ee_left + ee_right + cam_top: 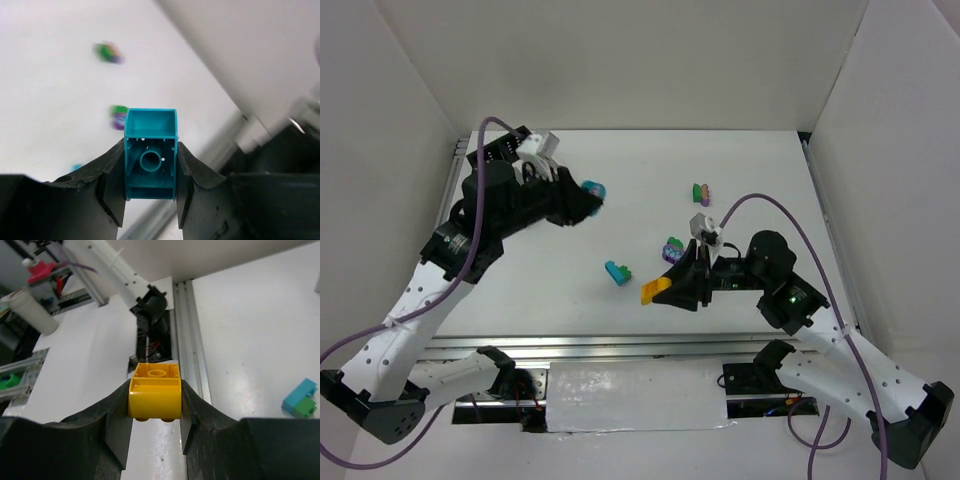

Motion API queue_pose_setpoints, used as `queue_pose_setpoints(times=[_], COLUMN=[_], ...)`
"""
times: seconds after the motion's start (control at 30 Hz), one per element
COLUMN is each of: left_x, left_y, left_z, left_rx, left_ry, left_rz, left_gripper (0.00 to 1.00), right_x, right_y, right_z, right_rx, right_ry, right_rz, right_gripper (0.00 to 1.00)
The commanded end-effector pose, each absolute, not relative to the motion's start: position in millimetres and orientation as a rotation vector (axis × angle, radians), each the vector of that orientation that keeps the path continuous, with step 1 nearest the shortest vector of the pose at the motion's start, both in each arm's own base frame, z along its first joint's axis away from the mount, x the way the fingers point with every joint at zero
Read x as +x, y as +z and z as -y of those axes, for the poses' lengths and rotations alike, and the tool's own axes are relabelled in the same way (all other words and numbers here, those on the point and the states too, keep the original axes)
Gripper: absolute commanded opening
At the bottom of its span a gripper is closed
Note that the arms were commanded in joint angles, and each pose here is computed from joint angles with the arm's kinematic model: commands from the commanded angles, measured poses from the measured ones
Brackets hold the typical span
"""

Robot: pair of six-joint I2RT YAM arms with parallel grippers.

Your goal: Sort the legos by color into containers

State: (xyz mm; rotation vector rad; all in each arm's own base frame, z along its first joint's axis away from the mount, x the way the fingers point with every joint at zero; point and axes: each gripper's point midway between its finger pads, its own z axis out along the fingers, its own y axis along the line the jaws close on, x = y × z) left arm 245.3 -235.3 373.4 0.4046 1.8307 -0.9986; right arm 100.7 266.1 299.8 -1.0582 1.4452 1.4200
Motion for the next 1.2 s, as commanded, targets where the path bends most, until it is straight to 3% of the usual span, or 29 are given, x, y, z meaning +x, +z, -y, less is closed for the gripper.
queue_pose_setpoints(times=[0.0,0.1,0.3,0.57,0.77,0.87,1.0,1.17], left_x=[315,348,400,464,484,492,494,495], left_y=[354,326,296,245,218,215,203,203], left_z=[121,47,-36,-55,-58,-57,-53,-46], left_rx=[-0.198,-0.555,-0.815,-0.84,-0.823,-0.812,-0.818,-0.801], left_ry=[-0.386,-0.13,0.12,0.202,0.237,0.203,0.18,0.124], left_rz=[-1.932,-1.909,-1.826,-1.918,-1.992,-1.987,-2.022,-2.016], left_gripper=[0.0,0.0,0.0,0.05,0.09,0.23,0.33,0.73], right_x=[134,144,143,130,124,120,120,120], right_y=[291,287,285,281,285,285,283,282], right_z=[-264,-263,-255,-253,-254,-255,-256,-257], right_rx=[-0.855,-0.772,-0.759,-0.81,-0.839,-0.859,-0.863,-0.868], right_ry=[1.299,1.274,1.232,1.26,1.285,1.301,1.305,1.31], right_rz=[-1.554,-1.602,-1.621,-1.611,-1.586,-1.583,-1.593,-1.598], right_gripper=[0.0,0.0,0.0,0.0,0.0,0.0,0.0,0.0])
